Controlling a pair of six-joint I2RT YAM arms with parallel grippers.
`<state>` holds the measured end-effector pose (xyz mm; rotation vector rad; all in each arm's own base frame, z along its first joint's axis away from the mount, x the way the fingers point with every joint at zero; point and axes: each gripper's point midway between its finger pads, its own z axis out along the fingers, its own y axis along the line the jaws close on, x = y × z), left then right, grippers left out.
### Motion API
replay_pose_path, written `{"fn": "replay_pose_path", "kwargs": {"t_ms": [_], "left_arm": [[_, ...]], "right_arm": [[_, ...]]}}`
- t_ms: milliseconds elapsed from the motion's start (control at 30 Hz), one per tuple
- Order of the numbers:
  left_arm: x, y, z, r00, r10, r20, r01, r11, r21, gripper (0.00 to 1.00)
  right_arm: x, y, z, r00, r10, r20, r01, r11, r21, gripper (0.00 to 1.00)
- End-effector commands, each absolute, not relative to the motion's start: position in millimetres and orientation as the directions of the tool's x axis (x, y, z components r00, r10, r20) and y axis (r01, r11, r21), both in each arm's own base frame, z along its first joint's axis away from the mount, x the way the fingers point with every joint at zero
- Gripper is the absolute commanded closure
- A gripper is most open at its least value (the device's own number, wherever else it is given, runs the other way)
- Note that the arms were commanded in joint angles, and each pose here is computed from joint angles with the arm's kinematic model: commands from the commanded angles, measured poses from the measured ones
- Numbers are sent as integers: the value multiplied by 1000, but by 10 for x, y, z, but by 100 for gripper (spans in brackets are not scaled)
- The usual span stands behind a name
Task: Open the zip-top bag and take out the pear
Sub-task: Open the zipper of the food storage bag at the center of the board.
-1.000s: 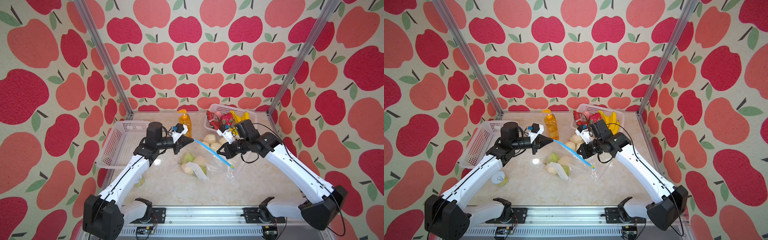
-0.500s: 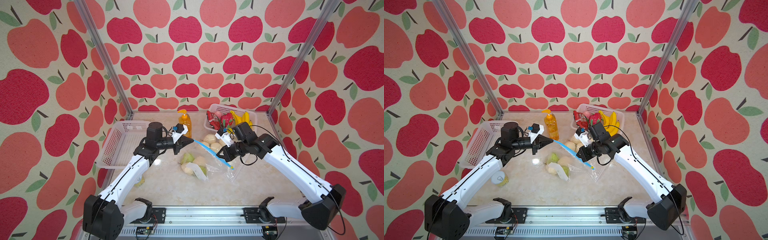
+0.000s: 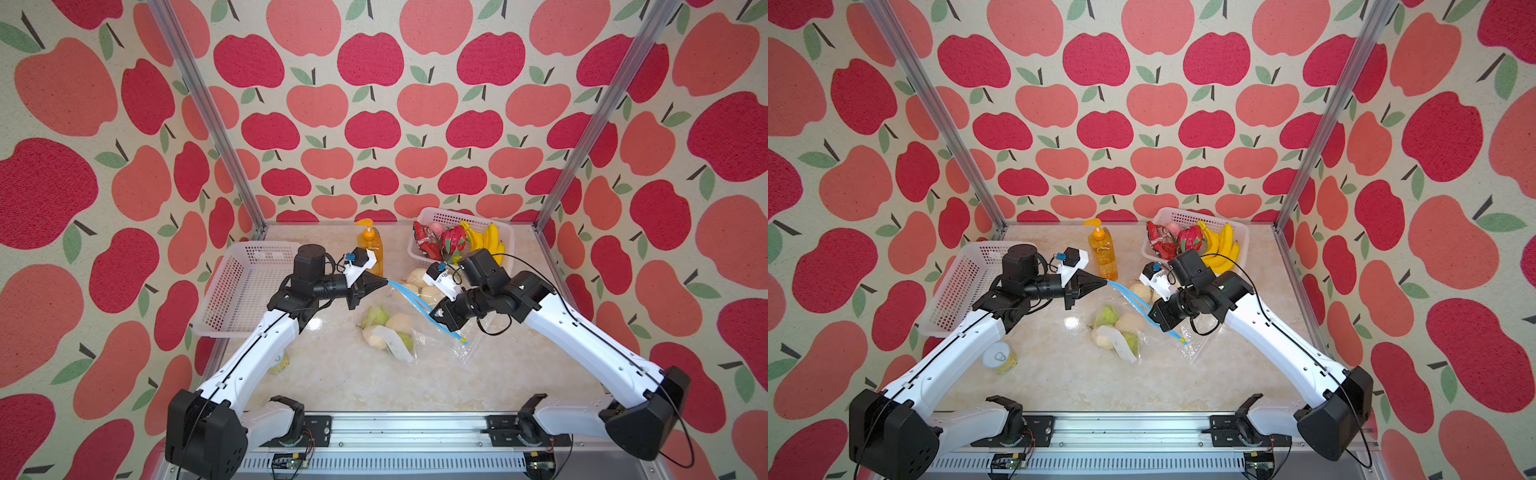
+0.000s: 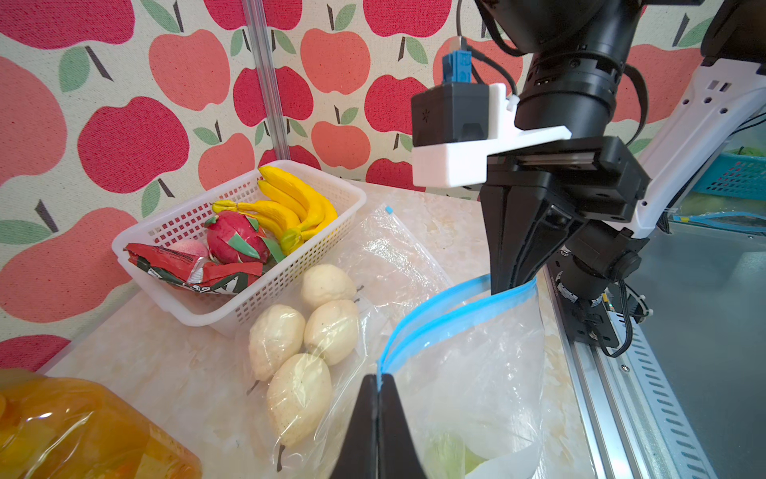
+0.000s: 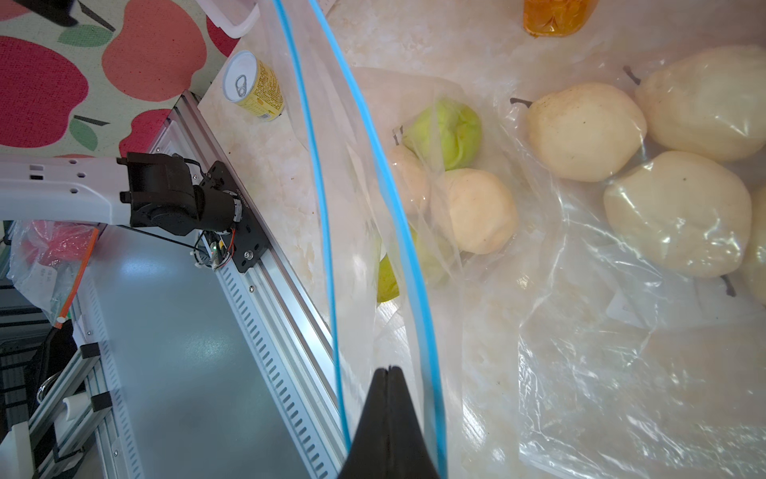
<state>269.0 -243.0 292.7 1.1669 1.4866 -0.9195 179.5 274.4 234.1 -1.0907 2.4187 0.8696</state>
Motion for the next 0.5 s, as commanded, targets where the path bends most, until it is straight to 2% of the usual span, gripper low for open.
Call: {"fn": "replay_pose_path", "kwargs": {"t_ms": [0,33,100,167,200,300,467], "left_arm": [[2662,-2454,2980,-19,216,-976,973,227,31,100],[2662,-2452,2977,-20,216,-976,973,227,30,100],[2657,-2455,2980,-19,215,-976,974,224,30,100],[2651,-2457,2983,-18,213,-977,975,220,30,100],[2650,-2460,2980,-19,213,-977,976,218,28,100],[2641,-2463,2988,-16,211,-977,977,213,29,100],[2632,-2472,2993,-15,207,-978,979,203,28,100]], "right_arm": [[1709,2786,2321,-623,-569,-538,-782,472,406,100],[1712,2802,2307,-623,-570,-535,-782,471,409,97],[1759,2824,2273,-630,-571,-527,-776,483,405,82],[1816,2845,2254,-637,-562,-527,-770,499,398,60],[1835,2860,2257,-637,-559,-532,-770,500,396,53],[1896,2898,2271,-630,-547,-551,-773,502,387,43],[1937,3013,2289,-622,-536,-571,-781,474,407,38]]}}
